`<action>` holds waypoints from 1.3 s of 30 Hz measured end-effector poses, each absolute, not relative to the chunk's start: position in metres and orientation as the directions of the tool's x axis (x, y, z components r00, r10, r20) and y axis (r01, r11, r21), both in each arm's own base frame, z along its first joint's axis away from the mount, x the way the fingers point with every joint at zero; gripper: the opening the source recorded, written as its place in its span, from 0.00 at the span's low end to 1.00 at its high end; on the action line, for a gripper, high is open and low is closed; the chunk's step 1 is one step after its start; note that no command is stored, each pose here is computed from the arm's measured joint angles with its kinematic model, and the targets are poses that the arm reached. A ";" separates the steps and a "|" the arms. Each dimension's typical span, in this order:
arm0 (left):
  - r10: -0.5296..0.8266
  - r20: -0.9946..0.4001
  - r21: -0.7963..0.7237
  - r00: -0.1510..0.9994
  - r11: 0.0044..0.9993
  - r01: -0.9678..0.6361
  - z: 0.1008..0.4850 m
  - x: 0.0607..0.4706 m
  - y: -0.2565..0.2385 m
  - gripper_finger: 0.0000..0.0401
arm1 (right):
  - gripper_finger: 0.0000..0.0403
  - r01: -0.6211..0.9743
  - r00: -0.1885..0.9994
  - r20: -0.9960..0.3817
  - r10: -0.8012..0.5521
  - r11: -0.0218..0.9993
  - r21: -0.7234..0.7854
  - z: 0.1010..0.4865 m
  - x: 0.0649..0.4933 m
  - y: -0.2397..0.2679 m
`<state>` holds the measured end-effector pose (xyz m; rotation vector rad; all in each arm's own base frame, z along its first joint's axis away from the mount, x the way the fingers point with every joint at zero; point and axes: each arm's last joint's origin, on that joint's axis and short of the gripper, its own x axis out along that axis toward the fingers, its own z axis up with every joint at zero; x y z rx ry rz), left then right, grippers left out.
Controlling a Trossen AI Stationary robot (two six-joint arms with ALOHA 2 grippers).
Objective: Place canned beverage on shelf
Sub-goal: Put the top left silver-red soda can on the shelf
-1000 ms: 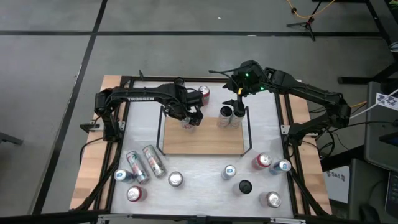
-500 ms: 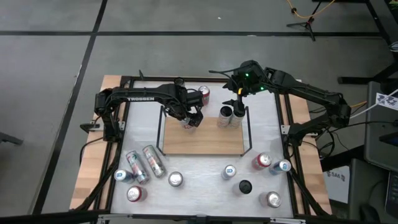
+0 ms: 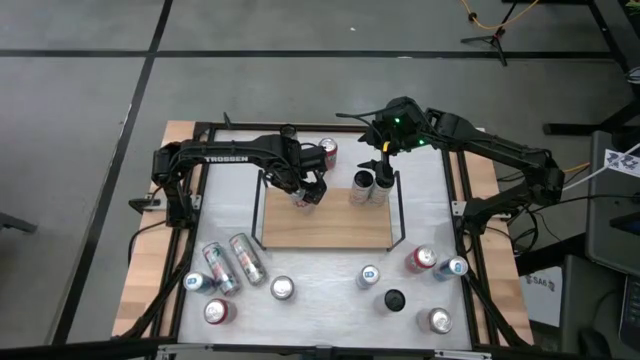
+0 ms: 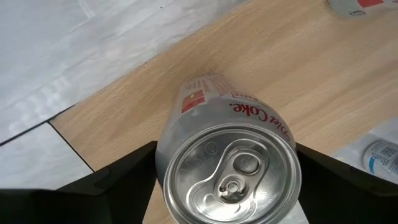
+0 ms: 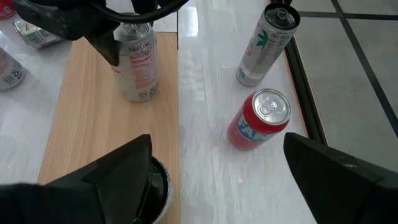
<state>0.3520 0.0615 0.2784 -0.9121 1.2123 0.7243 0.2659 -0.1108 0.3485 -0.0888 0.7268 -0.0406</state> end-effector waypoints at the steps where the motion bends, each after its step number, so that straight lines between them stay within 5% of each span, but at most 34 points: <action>1: -0.006 -0.976 -0.194 0.217 0.472 -0.860 0.278 0.352 0.061 0.81 | 0.89 0.006 0.747 -0.662 -0.068 0.995 -0.095 0.348 0.266 -0.111; 13: 0.026 -0.976 -0.177 0.214 0.473 -0.863 0.278 0.352 0.062 0.98 | 0.89 0.007 0.747 -0.661 -0.068 0.995 -0.095 0.349 0.266 -0.111; 19: -0.014 -0.975 -0.203 0.222 0.466 -0.861 0.278 0.351 0.066 0.98 | 0.89 0.006 0.747 -0.661 -0.068 0.995 -0.095 0.348 0.266 -0.111; 39: -0.009 -0.967 -0.175 0.256 0.754 -0.634 0.284 0.348 0.080 0.98 | 0.89 0.006 0.747 -0.661 -0.068 0.995 -0.096 0.349 0.266 -0.111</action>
